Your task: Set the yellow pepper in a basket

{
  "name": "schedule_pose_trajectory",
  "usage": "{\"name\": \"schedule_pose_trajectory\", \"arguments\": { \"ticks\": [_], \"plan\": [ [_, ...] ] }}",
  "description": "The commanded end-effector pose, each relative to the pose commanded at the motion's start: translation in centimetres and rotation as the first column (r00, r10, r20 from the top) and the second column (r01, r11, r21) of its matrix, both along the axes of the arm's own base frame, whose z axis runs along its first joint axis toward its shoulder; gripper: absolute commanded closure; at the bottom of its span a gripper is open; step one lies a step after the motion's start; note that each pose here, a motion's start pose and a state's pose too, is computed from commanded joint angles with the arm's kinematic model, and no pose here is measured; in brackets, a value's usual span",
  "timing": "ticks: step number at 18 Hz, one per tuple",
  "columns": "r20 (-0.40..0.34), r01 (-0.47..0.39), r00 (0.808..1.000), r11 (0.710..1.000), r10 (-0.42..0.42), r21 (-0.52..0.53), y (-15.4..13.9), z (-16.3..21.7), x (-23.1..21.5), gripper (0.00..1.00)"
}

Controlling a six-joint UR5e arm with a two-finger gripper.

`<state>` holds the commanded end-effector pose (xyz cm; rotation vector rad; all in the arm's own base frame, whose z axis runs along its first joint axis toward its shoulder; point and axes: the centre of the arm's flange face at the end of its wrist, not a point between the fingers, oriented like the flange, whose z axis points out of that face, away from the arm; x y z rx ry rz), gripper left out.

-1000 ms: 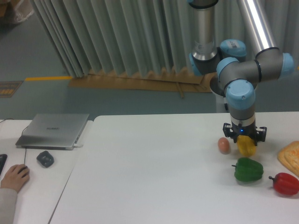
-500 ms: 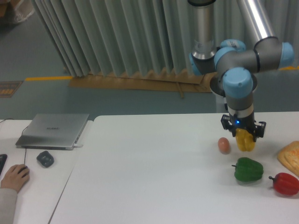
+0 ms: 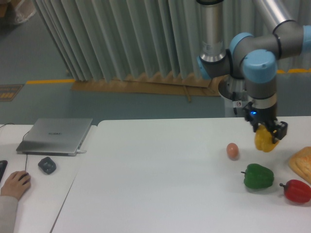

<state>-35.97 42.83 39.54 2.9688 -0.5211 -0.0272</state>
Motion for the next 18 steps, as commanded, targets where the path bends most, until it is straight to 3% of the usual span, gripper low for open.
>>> {"name": "schedule_pose_trajectory", "arguments": {
  "ticks": [4, 7, 10, 15, 18],
  "plan": [
    [0.006, 0.152, 0.988, 0.988, -0.152, 0.035, -3.8, 2.0, -5.6, 0.4],
    [0.017, 0.174, 0.984, 0.984, -0.175, 0.035, -5.7, 1.7, -7.9, 0.4],
    [0.024, 0.26, 0.965, 0.965, -0.261, 0.022, -6.2, 1.2, -10.0, 0.4],
    [0.049, 0.326, 0.944, 0.945, -0.327, 0.027, -10.2, -0.2, -15.5, 0.4],
    [0.005, 0.353, 0.936, 0.935, -0.353, 0.026, -10.9, -1.1, -17.5, 0.4]
  ]
}}
